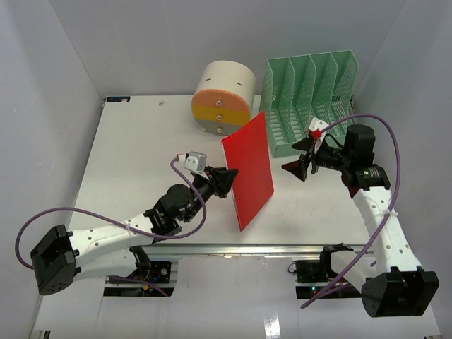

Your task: Organize the desk

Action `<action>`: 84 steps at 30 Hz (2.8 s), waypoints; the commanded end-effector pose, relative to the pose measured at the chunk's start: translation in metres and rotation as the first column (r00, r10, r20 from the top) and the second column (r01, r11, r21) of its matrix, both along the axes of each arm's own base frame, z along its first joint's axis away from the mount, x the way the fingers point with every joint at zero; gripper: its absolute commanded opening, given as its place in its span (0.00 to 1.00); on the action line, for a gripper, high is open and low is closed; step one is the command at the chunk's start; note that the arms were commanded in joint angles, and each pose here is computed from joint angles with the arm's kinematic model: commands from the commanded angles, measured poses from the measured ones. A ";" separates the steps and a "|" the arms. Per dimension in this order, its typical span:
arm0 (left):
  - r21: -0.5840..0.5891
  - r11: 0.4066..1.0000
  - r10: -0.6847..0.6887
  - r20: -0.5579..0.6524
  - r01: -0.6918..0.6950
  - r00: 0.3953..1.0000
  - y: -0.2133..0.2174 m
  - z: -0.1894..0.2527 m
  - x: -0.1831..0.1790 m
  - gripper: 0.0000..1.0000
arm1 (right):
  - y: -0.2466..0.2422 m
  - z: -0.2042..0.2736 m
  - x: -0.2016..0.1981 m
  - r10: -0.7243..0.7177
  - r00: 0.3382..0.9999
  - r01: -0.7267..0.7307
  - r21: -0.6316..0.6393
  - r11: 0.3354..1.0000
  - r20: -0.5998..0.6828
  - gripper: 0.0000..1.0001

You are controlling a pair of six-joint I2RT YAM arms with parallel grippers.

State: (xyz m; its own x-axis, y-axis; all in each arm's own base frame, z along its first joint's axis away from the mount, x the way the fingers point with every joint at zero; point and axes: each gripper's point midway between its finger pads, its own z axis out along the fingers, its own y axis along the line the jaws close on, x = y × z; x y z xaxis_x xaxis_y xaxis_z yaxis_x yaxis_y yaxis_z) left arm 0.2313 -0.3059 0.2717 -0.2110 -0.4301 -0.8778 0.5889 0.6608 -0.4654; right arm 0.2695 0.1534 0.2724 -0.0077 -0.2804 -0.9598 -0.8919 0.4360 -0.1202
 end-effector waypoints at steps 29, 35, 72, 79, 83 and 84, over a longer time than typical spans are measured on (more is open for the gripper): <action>0.041 0.999 -0.021 0.282 0.010 0.959 -0.003 0.057 -0.002 0.00 | 0.010 0.043 -0.036 0.237 0.923 -0.217 -0.097 0.971 0.305 0.85; 0.017 1.000 -0.017 0.253 0.014 0.967 -0.006 0.042 0.000 0.00 | 0.003 0.054 -0.007 -0.035 0.994 0.026 0.087 0.996 0.107 0.76; 0.016 1.000 -0.021 0.425 0.015 0.905 -0.029 0.080 0.006 0.00 | -0.097 0.069 0.063 -0.706 0.704 0.688 0.173 0.705 0.080 0.79; -0.012 1.000 0.026 0.463 -0.023 0.886 -0.051 0.122 0.025 0.00 | -0.115 0.063 0.059 -0.777 0.628 0.755 0.208 0.622 0.046 0.78; -0.031 0.995 0.101 0.463 -0.098 0.881 -0.057 0.141 0.043 0.00 | -0.117 0.049 0.060 -0.786 0.619 0.766 0.211 0.607 0.016 0.78; -0.020 0.992 0.121 0.463 -0.126 0.878 -0.060 0.141 0.050 0.00 | -0.117 0.046 0.060 -0.786 0.618 0.767 0.212 0.605 0.009 0.78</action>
